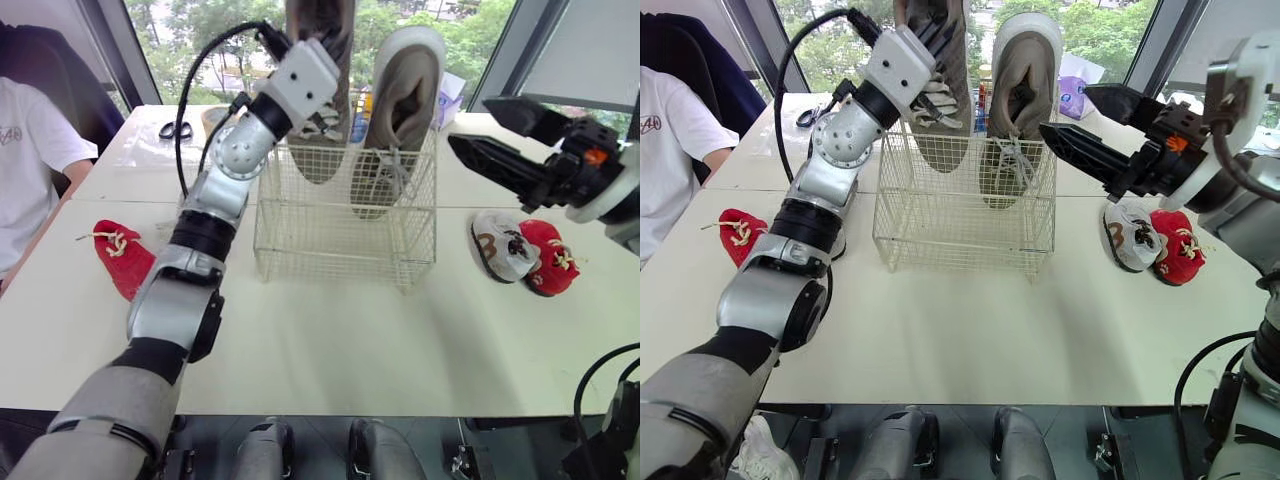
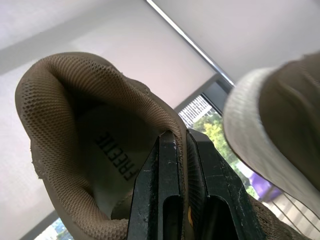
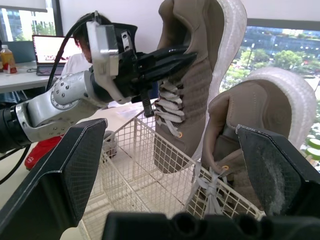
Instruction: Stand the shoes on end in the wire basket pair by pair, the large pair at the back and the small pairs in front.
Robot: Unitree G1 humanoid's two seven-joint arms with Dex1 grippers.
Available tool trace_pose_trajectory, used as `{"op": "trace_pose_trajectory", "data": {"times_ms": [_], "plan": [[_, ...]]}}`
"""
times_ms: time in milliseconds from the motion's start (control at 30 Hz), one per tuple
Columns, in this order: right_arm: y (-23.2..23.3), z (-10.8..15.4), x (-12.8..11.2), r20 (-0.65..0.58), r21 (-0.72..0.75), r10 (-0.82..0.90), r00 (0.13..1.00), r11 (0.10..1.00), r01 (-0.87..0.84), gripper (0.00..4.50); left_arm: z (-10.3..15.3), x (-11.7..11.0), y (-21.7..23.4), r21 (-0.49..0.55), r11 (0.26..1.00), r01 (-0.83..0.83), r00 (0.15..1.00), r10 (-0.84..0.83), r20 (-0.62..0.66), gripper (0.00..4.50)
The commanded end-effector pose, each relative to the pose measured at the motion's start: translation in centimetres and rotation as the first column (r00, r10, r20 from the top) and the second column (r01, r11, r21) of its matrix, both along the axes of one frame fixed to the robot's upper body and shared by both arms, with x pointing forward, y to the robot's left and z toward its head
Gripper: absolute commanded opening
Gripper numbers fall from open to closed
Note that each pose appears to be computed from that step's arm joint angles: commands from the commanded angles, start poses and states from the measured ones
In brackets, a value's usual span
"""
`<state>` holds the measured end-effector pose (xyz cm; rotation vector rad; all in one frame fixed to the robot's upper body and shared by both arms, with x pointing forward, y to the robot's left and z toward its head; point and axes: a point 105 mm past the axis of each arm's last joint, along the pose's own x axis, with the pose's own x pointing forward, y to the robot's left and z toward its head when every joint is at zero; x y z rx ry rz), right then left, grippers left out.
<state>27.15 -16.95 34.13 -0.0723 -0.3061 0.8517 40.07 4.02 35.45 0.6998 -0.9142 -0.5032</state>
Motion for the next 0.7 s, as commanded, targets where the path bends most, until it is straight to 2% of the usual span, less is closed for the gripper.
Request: {"op": "trace_pose_trajectory", "data": {"times_ms": [33,67,100,267,333,467,567,700], "plan": [[0.0,1.0,-0.1,0.059,-0.008,-0.006,0.998,1.000,0.006,4.50,0.7,-1.4,0.4,-0.043,0.998,0.036,0.999,-0.037,-0.013,0.06],[0.1,1.1,0.1,0.059,-0.005,0.000,0.998,1.000,0.001,4.50,0.3,-1.5,0.5,-0.063,0.997,0.044,0.998,-0.047,-0.049,0.73],[0.1,1.1,0.2,0.058,-0.004,0.003,0.998,1.000,-0.003,4.50,0.1,-1.6,0.7,-0.079,0.996,0.046,0.996,-0.051,-0.072,0.95],[0.4,0.6,1.2,0.046,-0.017,0.007,0.999,1.000,-0.006,4.50,-0.2,-2.4,2.1,-0.200,0.979,0.030,0.983,-0.065,-0.173,3.33],[0.4,0.4,1.6,0.038,-0.017,0.002,0.999,1.000,-0.001,4.50,-0.3,-2.8,3.0,-0.265,0.964,0.017,0.969,-0.081,-0.232,4.11],[-0.7,-0.5,2.9,0.019,-0.032,-0.084,0.996,0.996,0.085,4.50,-0.3,-5.6,4.3,-0.299,0.952,0.057,0.936,-0.155,-0.315,4.11],[-2.8,-0.4,4.3,0.050,0.008,-0.224,0.973,0.975,0.224,4.50,-1.5,-8.0,4.6,-0.312,0.937,0.155,0.831,-0.295,-0.471,4.11],[-4.8,-1.5,5.5,0.030,0.029,-0.313,0.949,0.950,0.312,4.50,-3.4,-10.1,5.5,-0.292,0.930,0.223,0.690,-0.362,-0.627,4.11]]}}
